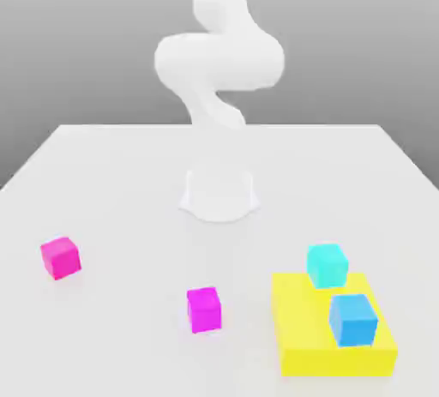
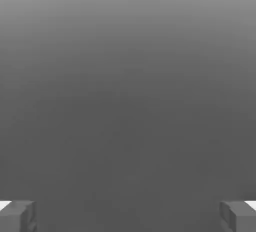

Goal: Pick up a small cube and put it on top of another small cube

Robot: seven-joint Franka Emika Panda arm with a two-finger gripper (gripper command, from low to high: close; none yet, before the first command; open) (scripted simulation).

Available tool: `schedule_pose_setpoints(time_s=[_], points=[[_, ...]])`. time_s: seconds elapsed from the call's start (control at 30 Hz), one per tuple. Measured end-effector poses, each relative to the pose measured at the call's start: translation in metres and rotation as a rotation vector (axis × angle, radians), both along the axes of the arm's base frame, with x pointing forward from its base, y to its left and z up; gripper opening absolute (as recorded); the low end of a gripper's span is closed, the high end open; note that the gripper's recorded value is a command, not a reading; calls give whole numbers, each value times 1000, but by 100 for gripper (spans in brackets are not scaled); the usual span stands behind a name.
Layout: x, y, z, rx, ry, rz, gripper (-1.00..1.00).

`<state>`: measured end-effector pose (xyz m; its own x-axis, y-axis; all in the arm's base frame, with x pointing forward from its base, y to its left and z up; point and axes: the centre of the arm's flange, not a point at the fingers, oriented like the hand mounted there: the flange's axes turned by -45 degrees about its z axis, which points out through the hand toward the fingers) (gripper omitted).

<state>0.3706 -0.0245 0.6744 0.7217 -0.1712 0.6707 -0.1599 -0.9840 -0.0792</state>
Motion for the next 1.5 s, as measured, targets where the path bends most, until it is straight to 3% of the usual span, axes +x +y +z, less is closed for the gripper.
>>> schedule_pose_setpoints(time_s=[0.2, 0.43, 0.7, 1.03, 1.27, 1.3, 1.5], points=[[36, -71, -95, 178, 116, -379, 0], [33, -157, -207, 375, 213, -832, 0], [-22, -235, -333, 590, 287, -1370, 0], [-146, -279, -469, 842, 323, -2083, 0], [-147, -273, -536, 850, 335, -2117, 0], [-148, -272, -542, 850, 336, -2117, -100], [-148, -272, -545, 850, 333, -2116, -100]])
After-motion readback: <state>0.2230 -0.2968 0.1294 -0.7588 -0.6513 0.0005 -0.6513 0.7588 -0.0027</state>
